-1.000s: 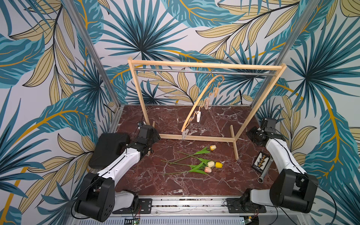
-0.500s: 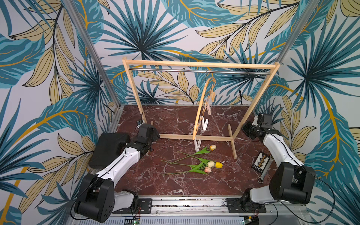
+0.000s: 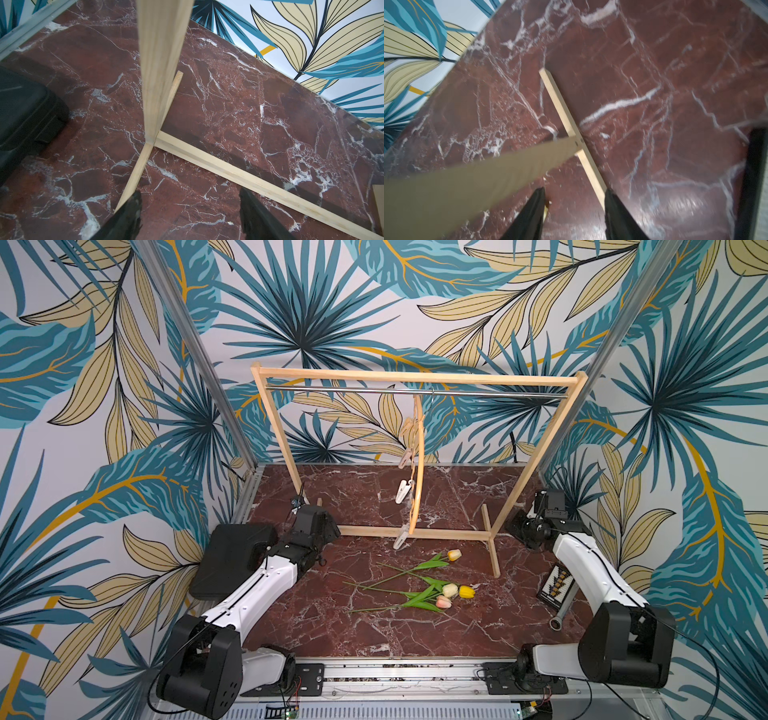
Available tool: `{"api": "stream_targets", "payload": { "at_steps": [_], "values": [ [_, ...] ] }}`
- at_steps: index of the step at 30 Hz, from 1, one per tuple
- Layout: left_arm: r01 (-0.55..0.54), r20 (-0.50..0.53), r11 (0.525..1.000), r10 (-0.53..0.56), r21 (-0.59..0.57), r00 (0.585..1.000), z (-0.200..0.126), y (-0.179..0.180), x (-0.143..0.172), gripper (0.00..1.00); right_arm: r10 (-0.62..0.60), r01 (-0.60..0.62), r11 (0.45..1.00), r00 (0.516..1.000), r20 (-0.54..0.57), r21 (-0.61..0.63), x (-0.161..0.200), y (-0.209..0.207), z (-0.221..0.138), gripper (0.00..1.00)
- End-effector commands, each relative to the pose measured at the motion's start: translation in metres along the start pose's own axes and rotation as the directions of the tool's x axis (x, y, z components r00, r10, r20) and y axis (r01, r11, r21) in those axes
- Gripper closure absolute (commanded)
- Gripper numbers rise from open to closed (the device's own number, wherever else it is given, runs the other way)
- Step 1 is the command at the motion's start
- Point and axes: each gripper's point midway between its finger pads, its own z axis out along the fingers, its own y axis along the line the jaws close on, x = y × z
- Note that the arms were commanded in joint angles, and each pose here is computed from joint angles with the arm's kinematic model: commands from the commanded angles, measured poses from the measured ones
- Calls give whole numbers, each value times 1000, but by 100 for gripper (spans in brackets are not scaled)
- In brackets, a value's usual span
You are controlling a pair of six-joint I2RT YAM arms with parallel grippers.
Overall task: Dry the flowers on a clothes hanger
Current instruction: Move the clothesline to the center of the board, then pick up the flower at the center of the board.
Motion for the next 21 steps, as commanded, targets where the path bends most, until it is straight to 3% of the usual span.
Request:
{"api": "stream_targets", "payload": {
  "at_steps": [1, 5, 7, 11, 13, 14, 16, 21],
  "values": [
    [53, 0, 998, -53, 32, 999, -15, -5, -2, 24, -108, 114, 982, 993, -43, 150, 46, -20, -19, 43],
    [118, -44, 993, -118, -15, 992, -24, 11, 15, 25, -214, 223, 964, 974, -75, 147, 94, 4, -32, 35],
    [147, -53, 989, -148, -26, 988, -28, 17, 21, 26, -284, 292, 955, 950, -133, 49, 127, 28, -35, 35],
    [185, -66, 981, -189, -60, 980, -33, 26, 29, 28, -418, 408, 908, 898, -137, -97, 175, 64, -44, 41],
    [207, -95, 975, -214, -77, 972, -34, 28, 35, 30, -521, 488, 844, 844, -124, -224, 204, 89, -53, 47],
    [212, -109, 973, -221, -87, 969, -35, 29, 37, 30, -576, 532, 802, 809, -114, -271, 216, 99, -57, 48],
    [228, -136, 967, -242, -111, 961, -36, 33, 44, 30, -711, 635, 677, 694, -109, -372, 253, 119, -69, 49],
    [296, -162, 936, -328, -190, 931, -46, 47, 57, 32, -924, 815, 382, 348, -159, -436, 320, 145, -70, 51]
  ]
}}
